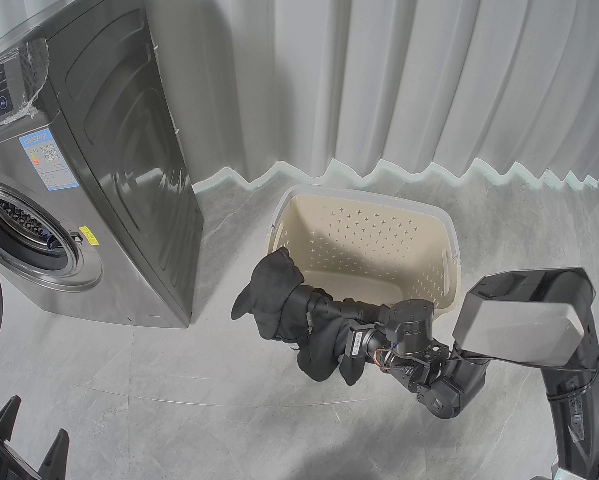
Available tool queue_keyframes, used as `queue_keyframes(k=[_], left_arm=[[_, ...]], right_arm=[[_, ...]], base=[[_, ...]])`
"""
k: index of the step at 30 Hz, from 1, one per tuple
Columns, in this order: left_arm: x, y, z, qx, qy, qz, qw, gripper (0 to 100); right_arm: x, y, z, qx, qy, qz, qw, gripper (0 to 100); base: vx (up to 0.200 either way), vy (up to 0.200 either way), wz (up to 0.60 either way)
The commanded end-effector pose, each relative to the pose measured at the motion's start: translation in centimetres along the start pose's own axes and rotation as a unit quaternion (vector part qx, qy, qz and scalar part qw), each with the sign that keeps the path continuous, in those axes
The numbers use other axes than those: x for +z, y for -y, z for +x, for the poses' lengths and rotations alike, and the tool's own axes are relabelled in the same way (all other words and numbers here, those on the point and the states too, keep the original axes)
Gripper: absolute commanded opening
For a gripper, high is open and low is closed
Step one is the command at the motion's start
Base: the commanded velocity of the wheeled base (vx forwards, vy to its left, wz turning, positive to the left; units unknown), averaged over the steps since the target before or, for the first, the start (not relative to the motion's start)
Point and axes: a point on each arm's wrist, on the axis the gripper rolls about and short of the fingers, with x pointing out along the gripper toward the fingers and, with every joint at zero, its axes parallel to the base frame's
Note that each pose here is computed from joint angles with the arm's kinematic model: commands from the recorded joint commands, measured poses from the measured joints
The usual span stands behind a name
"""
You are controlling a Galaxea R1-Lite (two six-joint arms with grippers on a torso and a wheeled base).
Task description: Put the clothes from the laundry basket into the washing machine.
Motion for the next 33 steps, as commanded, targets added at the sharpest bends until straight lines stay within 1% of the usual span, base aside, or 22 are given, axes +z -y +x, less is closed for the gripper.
queue_keyframes(k=[1,3,4,7,9,11,12,13,14,15,16,17,19,20,21,22,23,24,27,28,31,33], left_arm=[[-0.5,0.0,0.0,0.001,-0.001,-0.004,1.0,100],[-0.5,0.0,0.0,0.002,-0.001,-0.002,1.0,100],[-0.5,-0.1,0.0,0.005,-0.001,0.004,1.0,100],[-0.5,-0.1,0.0,0.012,0.0,0.011,0.9999,100],[-0.5,-0.1,0.0,0.011,-0.001,0.01,0.9999,100],[-0.5,-0.1,0.0,0.011,0.0,0.01,0.9999,100],[-0.5,-0.1,0.0,0.011,-0.001,0.007,0.9999,100],[-0.5,-0.1,0.0,0.011,0.0,0.007,0.9999,100],[-0.5,-0.1,0.0,0.01,-0.001,0.006,0.9999,100],[-0.5,-0.1,0.0,0.009,-0.001,0.009,0.9999,100],[-0.5,-0.1,0.0,0.009,-0.001,0.009,0.9999,100],[-0.5,-0.1,0.0,0.01,-0.001,0.012,0.9999,100],[-0.5,-0.1,0.0,0.008,-0.001,0.011,0.9999,100],[-0.5,-0.1,0.0,0.008,-0.001,0.012,0.9999,100],[-0.5,-0.1,0.0,0.008,-0.001,0.011,0.9999,100],[-0.5,-0.1,0.0,0.009,-0.001,0.009,0.9999,100],[-0.5,-0.1,0.0,0.009,-0.001,0.009,0.9999,100],[-0.5,-0.1,0.0,0.009,-0.001,0.01,0.9999,100],[-0.5,-0.1,0.0,0.013,0.0,0.009,0.9999,100],[-0.5,-0.1,0.0,0.02,0.0,0.011,0.9997,100],[-0.6,-0.3,0.0,0.062,-0.003,0.026,0.9977,100],[-0.6,-0.4,0.0,0.077,-0.002,0.026,0.9967,100]], right_arm=[[3.5,-1.7,-4.0,0.03,0.024,0.002,0.9992,0],[4.0,-2.1,-5.0,0.038,0.026,0.0,0.9989,0],[4.7,-2.5,-6.5,0.049,0.028,-0.001,0.9984,0],[5.9,-3.2,-9.0,0.07,0.037,-0.001,0.9968,0],[6.9,-3.4,-10.7,0.088,0.044,-0.002,0.9951,0],[7.0,-3.4,-11.0,0.09,0.045,-0.002,0.9949,0],[8.1,-3.6,-13.3,0.114,0.058,-0.002,0.9919,0],[8.4,-3.7,-13.7,0.118,0.061,-0.002,0.9912,0],[9.2,-3.6,-15.4,0.127,0.073,-0.005,0.9893,0],[9.5,-3.4,-16.3,0.134,0.08,-0.007,0.9877,0],[9.5,-3.4,-16.3,0.134,0.08,-0.007,0.9877,0],[10.5,-3.2,-17.9,0.153,0.098,-0.004,0.9834,0],[11.5,-3.0,-18.8,0.164,0.117,-0.004,0.9796,0],[12.3,-2.9,-19.4,0.169,0.137,-0.015,0.9759,0],[12.4,-3.0,-19.5,0.17,0.14,-0.017,0.9752,0],[13.4,-3.0,-20.4,0.176,0.167,-0.04,0.9694,0],[13.4,-3.0,-20.4,0.176,0.167,-0.04,0.9694,0],[14.3,-3.1,-21.7,0.186,0.189,-0.045,0.9632,0],[14.5,-3.0,-22.4,0.194,0.195,-0.048,0.9604,0],[14.5,-3.0,-22.5,0.194,0.197,-0.048,0.9598,0],[14.5,-2.9,-22.5,0.193,0.197,-0.049,0.9599,0],[14.5,-2.9,-22.5,0.193,0.198,-0.051,0.9598,0]], base=[[0.0,0.0,0.0],[0.0,0.0,0.0],[0.0,0.0,0.0],[0.0,0.0,0.0],[0.0,0.0,0.0],[0.0,0.0,0.0],[0.0,0.0,0.0],[0.0,0.0,0.0],[0.0,0.0,0.0],[0.0,0.0,0.0],[0.0,0.0,0.0],[0.0,0.0,0.0],[0.0,0.0,0.0],[0.0,0.0,0.0],[0.0,0.0,0.0],[0.0,0.0,0.0],[0.0,0.0,0.0],[0.0,0.0,0.0],[0.0,0.0,0.0],[0.0,0.0,0.0],[0.0,0.0,0.0],[0.0,0.0,0.0]])
